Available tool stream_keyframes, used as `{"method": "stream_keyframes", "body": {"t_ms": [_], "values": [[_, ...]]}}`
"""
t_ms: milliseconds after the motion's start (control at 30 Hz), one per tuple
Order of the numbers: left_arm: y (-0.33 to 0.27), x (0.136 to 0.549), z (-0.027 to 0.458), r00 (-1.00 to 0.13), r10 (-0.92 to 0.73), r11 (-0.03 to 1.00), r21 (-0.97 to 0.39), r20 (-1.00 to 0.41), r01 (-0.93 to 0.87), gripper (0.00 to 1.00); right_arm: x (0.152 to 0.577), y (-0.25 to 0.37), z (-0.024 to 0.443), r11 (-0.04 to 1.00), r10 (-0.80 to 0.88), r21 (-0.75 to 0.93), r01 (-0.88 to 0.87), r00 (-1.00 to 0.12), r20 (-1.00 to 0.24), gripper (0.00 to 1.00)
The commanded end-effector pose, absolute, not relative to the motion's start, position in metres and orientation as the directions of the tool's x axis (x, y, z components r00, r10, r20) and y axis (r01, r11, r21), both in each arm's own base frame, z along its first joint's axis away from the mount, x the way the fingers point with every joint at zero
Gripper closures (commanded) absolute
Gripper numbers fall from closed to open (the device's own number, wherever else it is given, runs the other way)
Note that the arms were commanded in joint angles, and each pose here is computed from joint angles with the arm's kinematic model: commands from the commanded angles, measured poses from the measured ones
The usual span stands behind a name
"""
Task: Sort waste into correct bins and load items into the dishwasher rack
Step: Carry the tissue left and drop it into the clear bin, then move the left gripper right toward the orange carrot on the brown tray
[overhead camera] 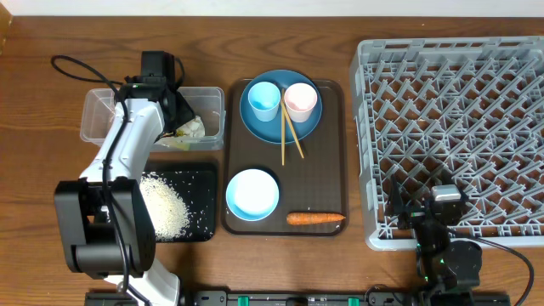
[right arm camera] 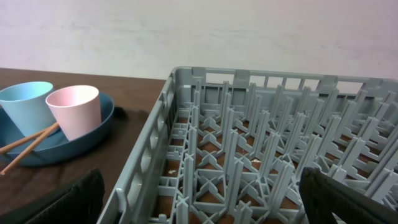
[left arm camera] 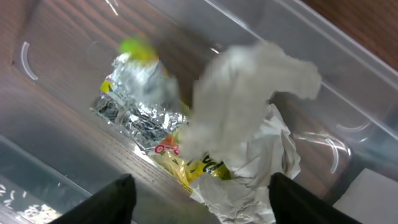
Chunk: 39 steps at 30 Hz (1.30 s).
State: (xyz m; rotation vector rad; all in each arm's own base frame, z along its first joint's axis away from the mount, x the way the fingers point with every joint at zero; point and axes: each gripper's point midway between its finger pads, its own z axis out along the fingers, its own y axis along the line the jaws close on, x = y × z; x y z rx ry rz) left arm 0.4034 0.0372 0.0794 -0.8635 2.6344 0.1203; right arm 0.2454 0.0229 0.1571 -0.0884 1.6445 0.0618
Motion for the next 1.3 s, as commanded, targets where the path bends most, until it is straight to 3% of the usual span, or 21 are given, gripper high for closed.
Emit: {"method": "stream_keyframes", "body": {"t_ms": [0, 167, 400, 700, 833, 867, 900, 967, 1267], "values": [[0.034, 0.400, 0.101, -0.734, -0.561, 0.811, -0.078, -0.383, -0.579, 0.27, 0.246, 0.021, 0.155, 0.995, -0.038, -0.031, -0.092, -0.077, -0.996, 0.01], [0.005, 0.388, 0.148, -0.737, -0.569, 0.823, -0.250, -0.365, -0.511, 0.25, 0.246, 0.021, 0.155, 0.995, -0.038, -0.031, -0.092, -0.077, -0.996, 0.01], [-0.058, 0.343, 0.249, -0.767, -0.533, 0.767, -0.588, -0.357, -0.259, 0.24, 0.246, 0.021, 0.155, 0.995, -0.038, -0.031, -0.091, -0.077, -0.996, 0.01], [-0.063, 0.238, 0.254, -0.828, -0.522, 0.765, -0.541, -0.202, -0.350, 0.16, 0.246, 0.021, 0.155, 0.995, -0.038, -0.031, -0.092, -0.077, -0.996, 0.01], [-0.070, 0.205, 0.246, -0.892, -0.424, 0.817, -0.490, -0.155, -0.303, 0.16, 0.246, 0.021, 0.155, 0.995, -0.038, -0.031, -0.092, -0.077, -0.996, 0.01], [-0.073, 0.198, 0.244, -0.902, -0.410, 0.822, -0.482, -0.133, -0.303, 0.17, 0.246, 0.021, 0.155, 0.995, -0.038, -0.031, -0.092, -0.077, -0.996, 0.01], [-0.075, 0.192, 0.242, -0.911, -0.397, 0.827, -0.473, -0.110, -0.303, 0.29, 0.246, 0.021, 0.155, 0.995, -0.038, -0.031, -0.092, -0.077, -0.996, 0.01], [-0.082, 0.181, 0.239, -0.930, -0.361, 0.840, -0.459, -0.073, -0.290, 0.39, 0.246, 0.021, 0.155, 0.995, -0.038, -0.031, -0.092, -0.077, -0.996, 0.01], [-0.103, 0.162, 0.232, -0.962, -0.266, 0.896, -0.383, -0.064, -0.222, 0.62, 0.246, 0.021, 0.155, 0.995, -0.038, -0.031, -0.091, -0.077, -0.996, 0.01]]}}
